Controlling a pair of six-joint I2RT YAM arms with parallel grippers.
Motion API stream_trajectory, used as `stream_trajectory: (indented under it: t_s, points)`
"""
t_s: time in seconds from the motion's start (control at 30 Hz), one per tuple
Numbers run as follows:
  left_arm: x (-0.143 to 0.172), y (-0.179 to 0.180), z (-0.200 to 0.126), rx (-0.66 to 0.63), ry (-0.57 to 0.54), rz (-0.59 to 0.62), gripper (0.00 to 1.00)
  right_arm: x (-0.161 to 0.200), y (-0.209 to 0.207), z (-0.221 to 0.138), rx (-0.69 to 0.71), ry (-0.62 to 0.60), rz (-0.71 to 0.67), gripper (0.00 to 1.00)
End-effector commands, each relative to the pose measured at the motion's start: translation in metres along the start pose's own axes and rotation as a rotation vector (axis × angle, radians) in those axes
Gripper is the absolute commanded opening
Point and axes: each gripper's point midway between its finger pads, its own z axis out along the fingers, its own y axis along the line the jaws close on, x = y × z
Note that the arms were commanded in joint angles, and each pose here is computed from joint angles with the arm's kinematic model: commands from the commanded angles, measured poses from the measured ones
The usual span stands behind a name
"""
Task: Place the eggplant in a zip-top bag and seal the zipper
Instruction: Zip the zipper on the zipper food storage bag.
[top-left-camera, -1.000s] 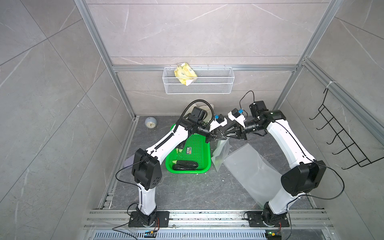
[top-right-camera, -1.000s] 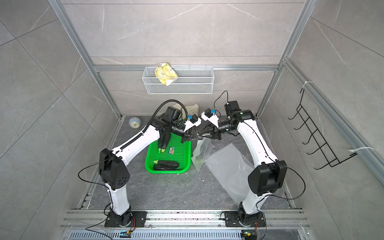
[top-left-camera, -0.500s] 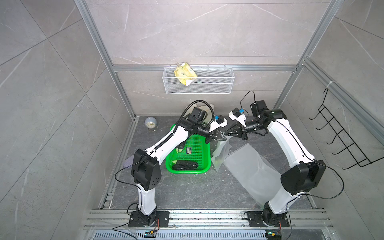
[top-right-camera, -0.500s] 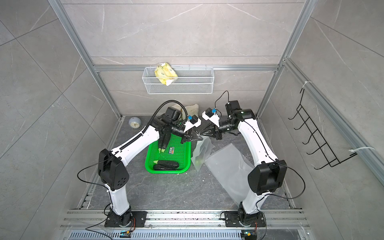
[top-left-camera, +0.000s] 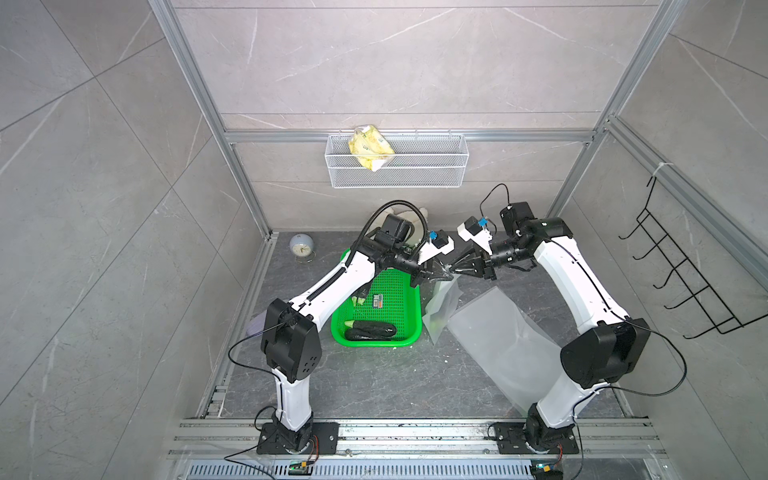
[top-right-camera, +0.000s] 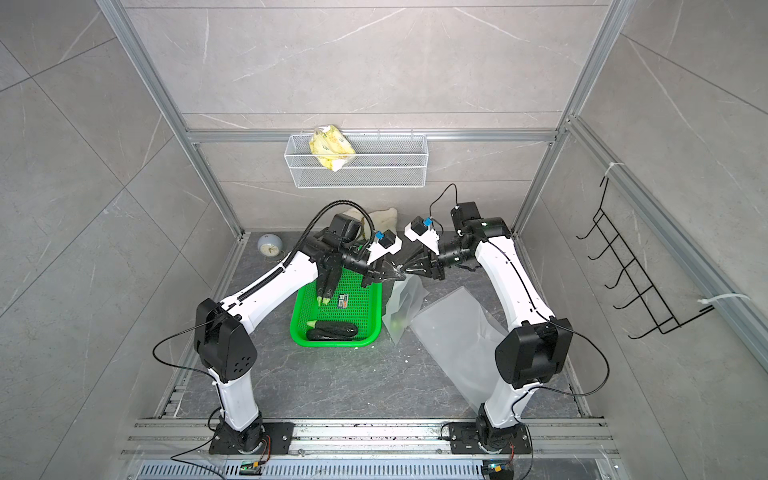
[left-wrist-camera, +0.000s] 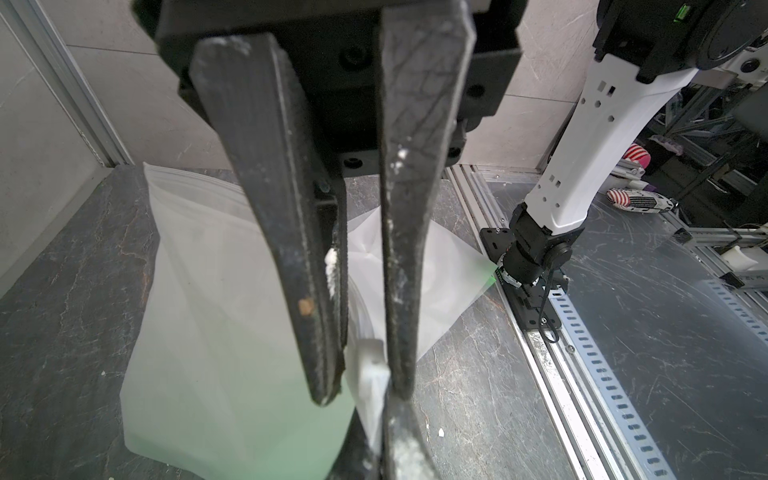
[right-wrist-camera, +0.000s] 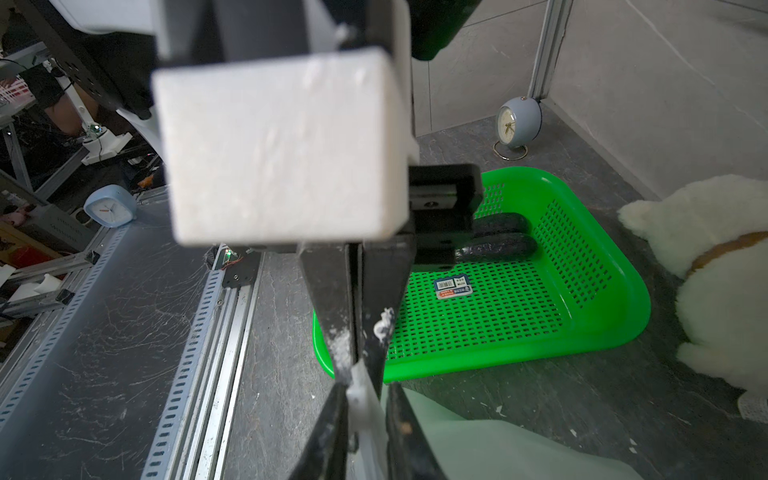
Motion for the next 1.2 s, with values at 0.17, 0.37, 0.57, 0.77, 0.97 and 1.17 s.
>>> stream_trajectory:
  t_s: [0.17,0.37,0.57,0.77,0.97,1.17]
  points:
    - [-0.027,-0.014,-0.015,-0.008,-0.050,0.076,0.00,-0.004,0.000,-0.001,-0.011,-0.009,0.008,0.06]
    - [-0.024,-0.011,-0.015,-0.021,-0.042,0.073,0.00,-0.004,0.000,-0.002,-0.010,-0.008,0.009,0.03]
    - [-0.026,-0.004,-0.018,-0.052,-0.048,0.069,0.40,-0.008,0.001,-0.005,0.004,-0.004,0.000,0.02]
    - [-0.035,-0.001,-0.021,-0.056,-0.088,0.078,0.50,-0.008,0.001,-0.005,0.009,0.004,0.003,0.01]
    - [-0.040,0.010,-0.021,-0.094,-0.106,0.055,0.51,-0.006,-0.001,-0.004,0.011,0.010,0.015,0.01]
    - [-0.035,0.015,-0.018,-0.096,-0.098,0.038,0.41,-0.008,-0.003,-0.004,0.016,0.004,0.020,0.01]
